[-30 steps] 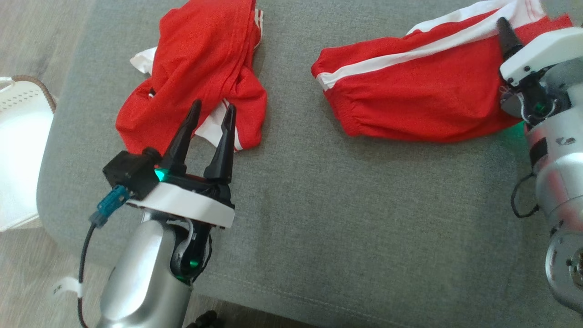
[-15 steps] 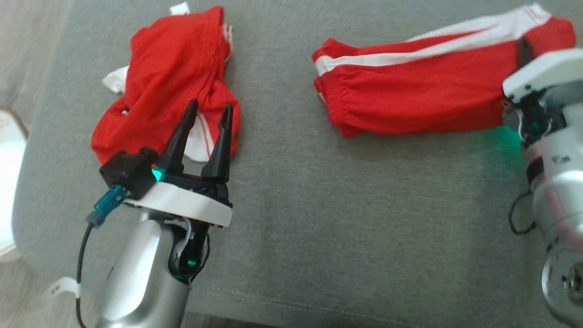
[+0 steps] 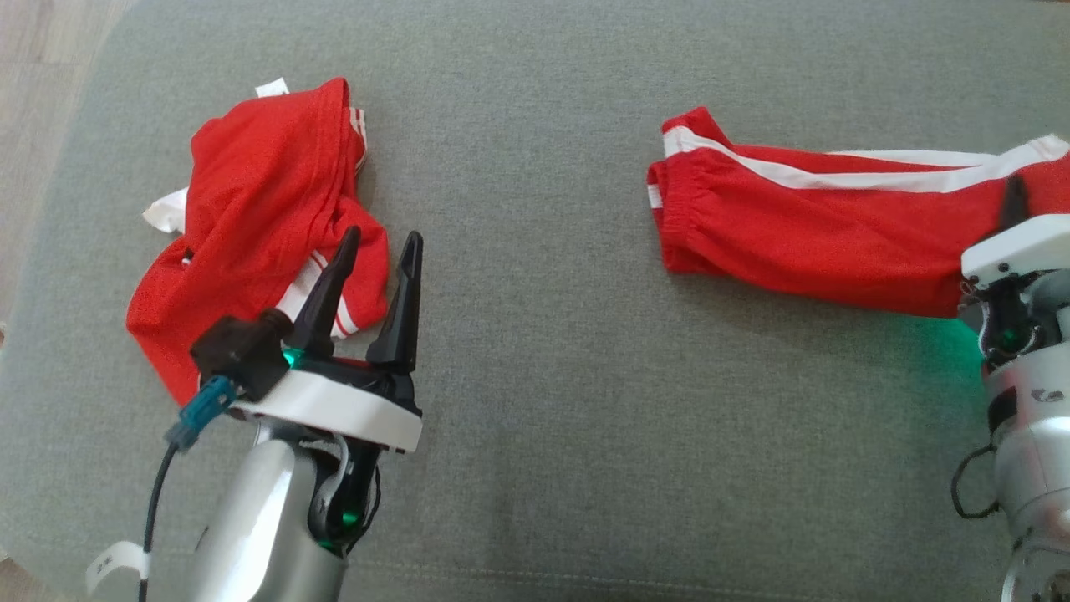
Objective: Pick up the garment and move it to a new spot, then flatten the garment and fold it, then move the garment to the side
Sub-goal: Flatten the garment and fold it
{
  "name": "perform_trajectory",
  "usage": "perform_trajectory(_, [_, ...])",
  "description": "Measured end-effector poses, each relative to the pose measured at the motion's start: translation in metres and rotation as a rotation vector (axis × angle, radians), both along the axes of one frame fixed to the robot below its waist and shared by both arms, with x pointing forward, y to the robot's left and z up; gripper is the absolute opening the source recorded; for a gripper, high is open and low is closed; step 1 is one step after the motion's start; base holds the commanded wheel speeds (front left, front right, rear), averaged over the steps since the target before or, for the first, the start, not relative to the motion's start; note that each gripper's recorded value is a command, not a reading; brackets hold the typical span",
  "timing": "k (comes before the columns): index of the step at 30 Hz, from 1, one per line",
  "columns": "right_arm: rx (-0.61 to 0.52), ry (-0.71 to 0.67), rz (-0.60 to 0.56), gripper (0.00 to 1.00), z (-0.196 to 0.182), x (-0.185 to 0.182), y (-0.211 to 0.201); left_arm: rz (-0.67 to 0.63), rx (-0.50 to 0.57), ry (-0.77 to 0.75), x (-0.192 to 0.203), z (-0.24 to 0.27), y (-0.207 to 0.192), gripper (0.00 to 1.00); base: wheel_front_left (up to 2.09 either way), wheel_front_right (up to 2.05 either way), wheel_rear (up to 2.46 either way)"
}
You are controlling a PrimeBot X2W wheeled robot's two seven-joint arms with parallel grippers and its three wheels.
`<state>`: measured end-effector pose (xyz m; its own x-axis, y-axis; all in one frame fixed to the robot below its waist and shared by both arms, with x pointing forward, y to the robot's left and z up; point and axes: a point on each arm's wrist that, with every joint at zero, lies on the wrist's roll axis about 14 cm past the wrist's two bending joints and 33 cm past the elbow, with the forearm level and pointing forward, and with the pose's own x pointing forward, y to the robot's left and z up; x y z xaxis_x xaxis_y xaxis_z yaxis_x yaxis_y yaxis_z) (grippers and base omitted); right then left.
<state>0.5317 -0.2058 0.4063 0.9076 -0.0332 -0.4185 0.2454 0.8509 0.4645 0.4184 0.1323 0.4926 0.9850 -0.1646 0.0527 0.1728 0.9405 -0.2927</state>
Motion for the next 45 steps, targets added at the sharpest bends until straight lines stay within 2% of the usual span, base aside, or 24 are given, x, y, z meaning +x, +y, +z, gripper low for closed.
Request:
perform_trajectory(7, [-0.035, -0.065, 0.035, 0.00, 0.016, 0.008, 0.011, 0.009, 0.007, -0.001, -0.002, 0.000, 0.003, 1.00, 0.00, 0.00, 0.00])
perform_trajectory(12, [-0.033, -0.154, 0.147, 0.00, 0.041, 0.014, 0.060, 0.026, 0.015, -0.013, -0.005, 0.005, 0.010, 1.00, 0.00, 0.00, 0.00])
perform_trajectory(13, [-0.030, -0.191, 0.197, 0.00, 0.051, 0.012, 0.080, 0.029, 0.022, -0.022, -0.007, 0.009, 0.011, 1.00, 0.00, 0.00, 0.00])
perform_trajectory(21, [0.034, -0.268, 0.380, 0.00, 0.072, -0.013, 0.147, 0.054, 0.021, -0.028, -0.021, 0.013, 0.018, 1.00, 0.00, 0.00, 0.00])
perform_trajectory(28, [0.076, -0.252, 0.498, 0.00, 0.066, -0.029, 0.189, 0.080, 0.024, -0.026, -0.027, 0.013, 0.027, 1.00, 0.00, 0.00, 0.00])
perform_trajectory(35, [0.073, -0.156, 0.580, 0.00, 0.033, -0.044, 0.213, 0.099, 0.027, -0.009, -0.028, 0.007, 0.033, 1.00, 0.00, 0.00, 0.00])
perform_trajectory(37, [0.057, -0.147, 0.599, 1.00, 0.028, -0.046, 0.217, 0.104, 0.026, -0.004, -0.029, 0.006, 0.034, 1.00, 0.00, 0.00, 0.00])
perform_trajectory(45, [0.035, -0.113, 0.718, 1.00, 0.016, -0.066, 0.246, 0.119, 0.020, -0.005, -0.031, 0.007, 0.038, 1.00, 0.00, 0.00, 0.00])
